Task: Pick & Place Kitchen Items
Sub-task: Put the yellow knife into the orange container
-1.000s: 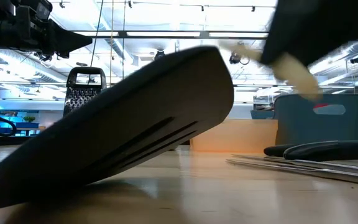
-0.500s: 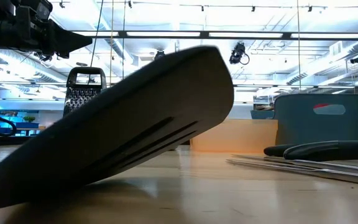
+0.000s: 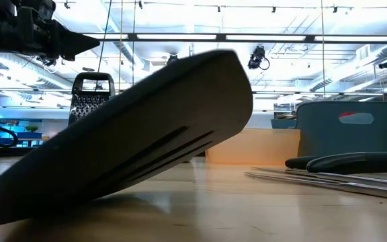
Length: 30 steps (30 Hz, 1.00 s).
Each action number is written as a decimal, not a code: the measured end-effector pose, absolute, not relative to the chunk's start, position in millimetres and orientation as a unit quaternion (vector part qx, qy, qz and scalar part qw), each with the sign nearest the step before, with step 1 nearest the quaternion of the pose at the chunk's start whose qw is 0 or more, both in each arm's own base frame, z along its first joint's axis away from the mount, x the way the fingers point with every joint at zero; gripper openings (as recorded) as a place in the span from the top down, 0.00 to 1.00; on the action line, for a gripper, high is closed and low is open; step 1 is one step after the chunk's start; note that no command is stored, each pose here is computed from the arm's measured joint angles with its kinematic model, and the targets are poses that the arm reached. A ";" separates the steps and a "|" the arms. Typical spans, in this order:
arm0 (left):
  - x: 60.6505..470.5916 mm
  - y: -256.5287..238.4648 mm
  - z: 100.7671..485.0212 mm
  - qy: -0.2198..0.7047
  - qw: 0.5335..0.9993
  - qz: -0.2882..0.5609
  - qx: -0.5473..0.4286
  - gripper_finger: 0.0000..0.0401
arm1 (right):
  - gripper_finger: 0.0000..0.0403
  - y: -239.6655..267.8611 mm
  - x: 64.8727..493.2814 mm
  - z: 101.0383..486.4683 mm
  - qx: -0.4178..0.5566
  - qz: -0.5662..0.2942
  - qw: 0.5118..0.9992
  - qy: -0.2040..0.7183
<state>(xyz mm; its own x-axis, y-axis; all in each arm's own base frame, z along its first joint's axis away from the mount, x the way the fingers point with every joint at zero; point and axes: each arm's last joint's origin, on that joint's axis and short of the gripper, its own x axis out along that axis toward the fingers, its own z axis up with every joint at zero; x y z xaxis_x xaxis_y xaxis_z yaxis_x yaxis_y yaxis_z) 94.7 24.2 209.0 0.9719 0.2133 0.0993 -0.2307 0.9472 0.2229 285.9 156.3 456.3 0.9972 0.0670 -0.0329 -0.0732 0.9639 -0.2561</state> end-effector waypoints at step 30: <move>91.7 27.1 221.5 -0.085 0.963 0.184 0.176 0.97 | 0.79 14.3 82.6 374.7 -0.066 -0.074 0.990 -0.105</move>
<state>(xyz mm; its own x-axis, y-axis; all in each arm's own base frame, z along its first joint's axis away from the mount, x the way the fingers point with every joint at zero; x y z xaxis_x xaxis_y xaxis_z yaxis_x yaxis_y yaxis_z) 91.7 27.1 221.5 0.9179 0.3241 0.2291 -0.3842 0.8701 0.3086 82.6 14.3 374.7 0.9670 -0.1321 0.2177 0.1598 0.9804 -0.1150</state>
